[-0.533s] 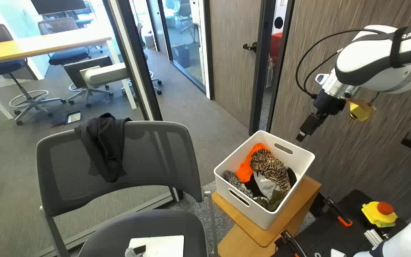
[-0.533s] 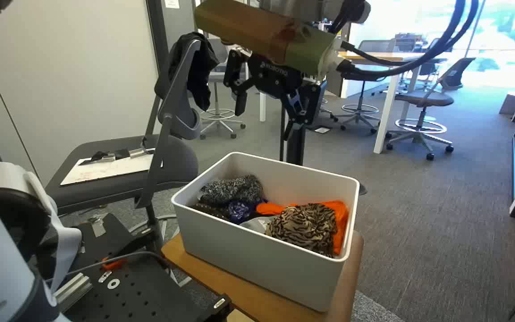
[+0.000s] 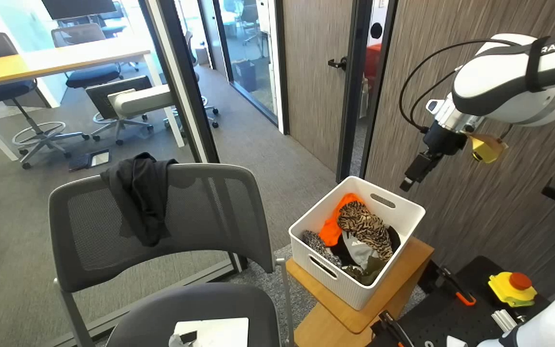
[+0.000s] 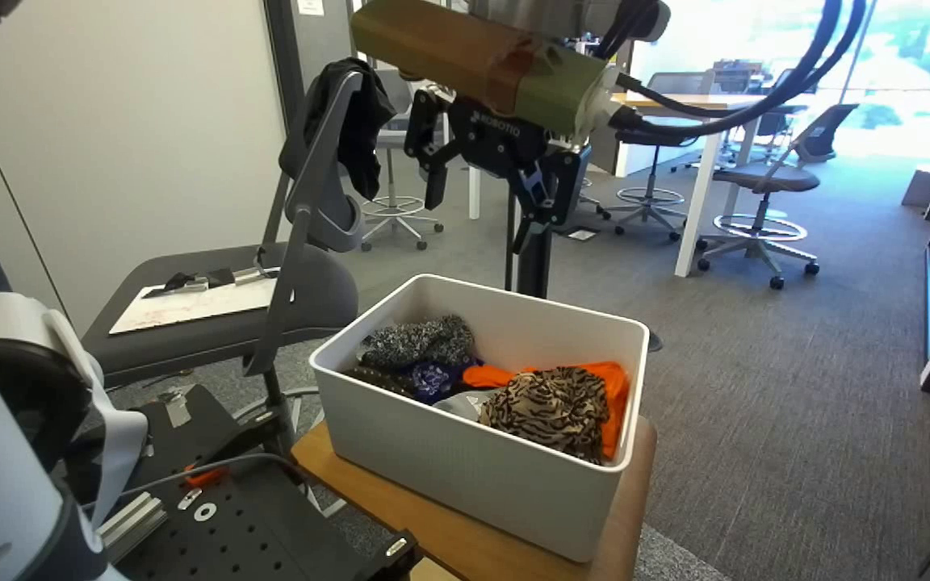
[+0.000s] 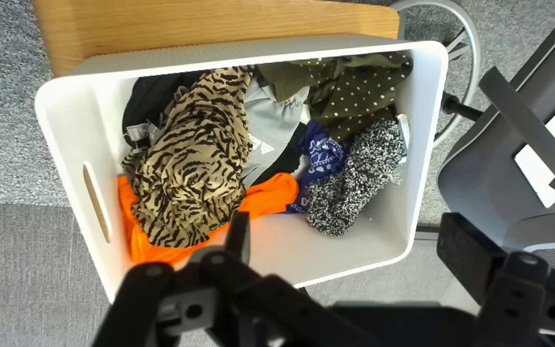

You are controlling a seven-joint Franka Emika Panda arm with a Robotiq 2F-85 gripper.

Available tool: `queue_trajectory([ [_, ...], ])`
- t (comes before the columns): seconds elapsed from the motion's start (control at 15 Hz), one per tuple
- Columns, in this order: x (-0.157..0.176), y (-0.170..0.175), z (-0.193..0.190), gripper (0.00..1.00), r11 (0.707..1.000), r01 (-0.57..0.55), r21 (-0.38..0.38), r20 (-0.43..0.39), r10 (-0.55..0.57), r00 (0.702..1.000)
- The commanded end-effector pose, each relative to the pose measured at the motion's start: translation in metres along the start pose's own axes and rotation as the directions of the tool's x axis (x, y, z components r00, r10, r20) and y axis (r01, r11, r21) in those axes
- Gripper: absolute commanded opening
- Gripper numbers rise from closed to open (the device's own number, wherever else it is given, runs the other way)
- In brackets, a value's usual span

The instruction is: Pick a cloth in the basket and put it on the back rest of the chair

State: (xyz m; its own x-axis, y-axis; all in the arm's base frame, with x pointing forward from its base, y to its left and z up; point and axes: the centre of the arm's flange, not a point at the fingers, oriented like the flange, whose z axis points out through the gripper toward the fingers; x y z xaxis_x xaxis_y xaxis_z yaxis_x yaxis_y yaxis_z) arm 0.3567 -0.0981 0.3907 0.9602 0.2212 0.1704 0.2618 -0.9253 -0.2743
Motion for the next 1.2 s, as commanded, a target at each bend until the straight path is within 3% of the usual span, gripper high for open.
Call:
queue_trajectory([
  [0.0, 0.007, 0.006, 0.012, 1.0, 0.998, -0.052, -0.045, -0.039, 0.05, 0.998],
  [0.4, 0.027, 0.04, 0.066, 1.0, 0.986, -0.142, -0.086, -0.094, 0.134, 0.986],
  [0.8, 0.035, 0.088, 0.152, 1.0, 0.972, -0.229, -0.053, 0.007, 0.23, 0.973],
  [1.13, 0.049, 0.114, 0.212, 1.0, 0.981, -0.191, -0.027, 0.056, 0.193, 0.98],
])
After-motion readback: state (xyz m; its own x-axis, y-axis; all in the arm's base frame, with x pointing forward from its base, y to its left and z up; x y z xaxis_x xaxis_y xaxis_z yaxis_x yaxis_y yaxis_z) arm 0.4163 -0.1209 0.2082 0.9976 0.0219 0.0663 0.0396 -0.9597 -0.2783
